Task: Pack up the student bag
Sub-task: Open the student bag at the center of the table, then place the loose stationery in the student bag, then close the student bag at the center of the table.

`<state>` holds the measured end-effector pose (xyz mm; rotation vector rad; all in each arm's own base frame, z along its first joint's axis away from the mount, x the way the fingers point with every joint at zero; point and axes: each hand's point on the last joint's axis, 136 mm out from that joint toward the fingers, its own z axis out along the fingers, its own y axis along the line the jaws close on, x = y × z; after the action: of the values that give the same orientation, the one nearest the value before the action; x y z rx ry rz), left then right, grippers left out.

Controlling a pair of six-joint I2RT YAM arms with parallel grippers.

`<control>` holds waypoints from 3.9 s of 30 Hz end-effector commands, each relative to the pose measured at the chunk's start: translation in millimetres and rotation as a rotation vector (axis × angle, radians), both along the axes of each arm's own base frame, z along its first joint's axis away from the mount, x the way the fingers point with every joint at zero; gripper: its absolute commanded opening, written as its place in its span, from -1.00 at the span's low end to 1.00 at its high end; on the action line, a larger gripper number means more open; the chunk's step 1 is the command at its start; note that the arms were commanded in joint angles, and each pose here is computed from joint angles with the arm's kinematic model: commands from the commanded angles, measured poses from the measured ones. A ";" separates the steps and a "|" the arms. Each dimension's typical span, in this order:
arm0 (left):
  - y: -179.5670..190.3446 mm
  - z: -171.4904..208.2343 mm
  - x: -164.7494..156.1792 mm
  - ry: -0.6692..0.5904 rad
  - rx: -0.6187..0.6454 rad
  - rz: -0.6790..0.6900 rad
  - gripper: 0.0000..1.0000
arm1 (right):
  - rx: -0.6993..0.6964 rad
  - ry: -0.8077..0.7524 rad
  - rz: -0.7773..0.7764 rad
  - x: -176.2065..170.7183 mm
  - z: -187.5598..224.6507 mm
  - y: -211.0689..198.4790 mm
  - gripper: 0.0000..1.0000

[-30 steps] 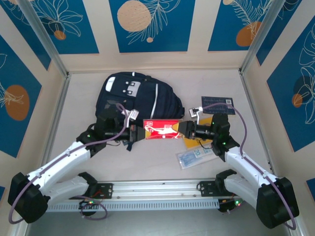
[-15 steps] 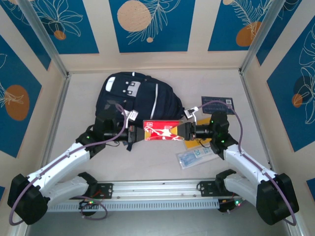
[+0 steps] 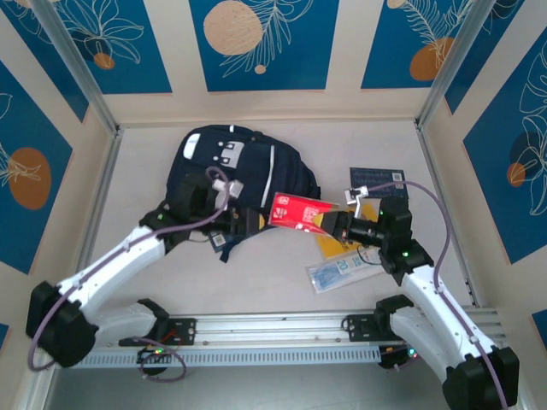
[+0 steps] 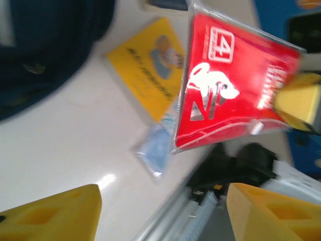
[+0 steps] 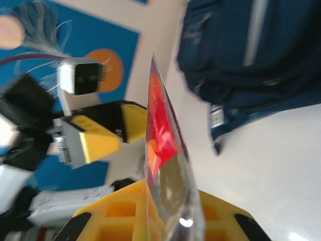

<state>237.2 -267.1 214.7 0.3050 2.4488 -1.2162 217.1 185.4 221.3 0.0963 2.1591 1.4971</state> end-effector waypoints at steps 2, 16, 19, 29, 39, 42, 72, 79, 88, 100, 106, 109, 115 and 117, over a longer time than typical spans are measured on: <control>22.7 -10.8 53.3 -0.043 0.357 0.126 0.41 | -0.263 0.151 -0.189 1.3 -57.7 -40.2 -0.88; -28.5 -52.1 203.0 -0.044 0.715 0.178 0.37 | -0.285 0.162 -0.238 -13.7 -67.0 -54.1 -0.87; -33.0 -69.9 206.9 -0.006 0.695 0.155 0.30 | -0.284 0.172 -0.237 -15.8 -69.0 -54.7 -0.88; -60.0 -96.3 191.8 0.127 0.483 0.051 -1.00 | -0.259 0.158 -0.256 -6.4 -57.0 -53.9 -0.88; -31.5 -10.4 176.1 0.046 0.283 0.083 -1.00 | -0.261 0.136 -0.267 -0.2 -46.6 -54.5 -0.88; -27.2 16.6 162.7 0.026 0.215 0.066 -1.00 | -0.235 0.133 -0.255 2.8 -43.7 -50.3 -0.87; 14.8 129.8 97.2 -0.213 -0.058 0.011 -1.00 | -0.012 0.029 -0.006 76.3 -8.8 60.9 -0.76; 16.0 132.1 99.0 -0.219 -0.062 0.017 -1.00 | -0.039 0.065 0.074 98.6 -25.4 123.4 -0.76; 17.9 141.2 107.8 -0.211 -0.110 0.033 -1.00 | 0.027 0.160 0.130 131.8 -66.4 221.6 -0.75; 20.9 132.9 119.0 -0.161 -0.148 0.052 -1.00 | -0.049 0.209 0.184 141.7 -102.0 269.7 0.13; 29.4 126.0 124.3 -0.145 -0.136 0.088 -1.00 | -0.128 0.124 0.198 117.7 -83.9 235.7 0.55; 31.0 119.8 124.9 -0.138 -0.128 0.099 -1.00 | -0.185 0.108 0.170 102.7 -89.4 211.2 0.59; 38.2 104.3 126.4 -0.131 -0.076 0.130 -1.00 | -0.253 0.041 0.114 71.9 -87.9 158.1 0.62; 41.7 97.5 128.3 -0.128 -0.051 0.148 -1.00 | -0.315 0.009 0.093 60.0 -85.7 137.7 0.59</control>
<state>359.0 -232.6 288.3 0.1366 2.3984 -1.2001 286.2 344.6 129.0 -0.0349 2.4393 1.3127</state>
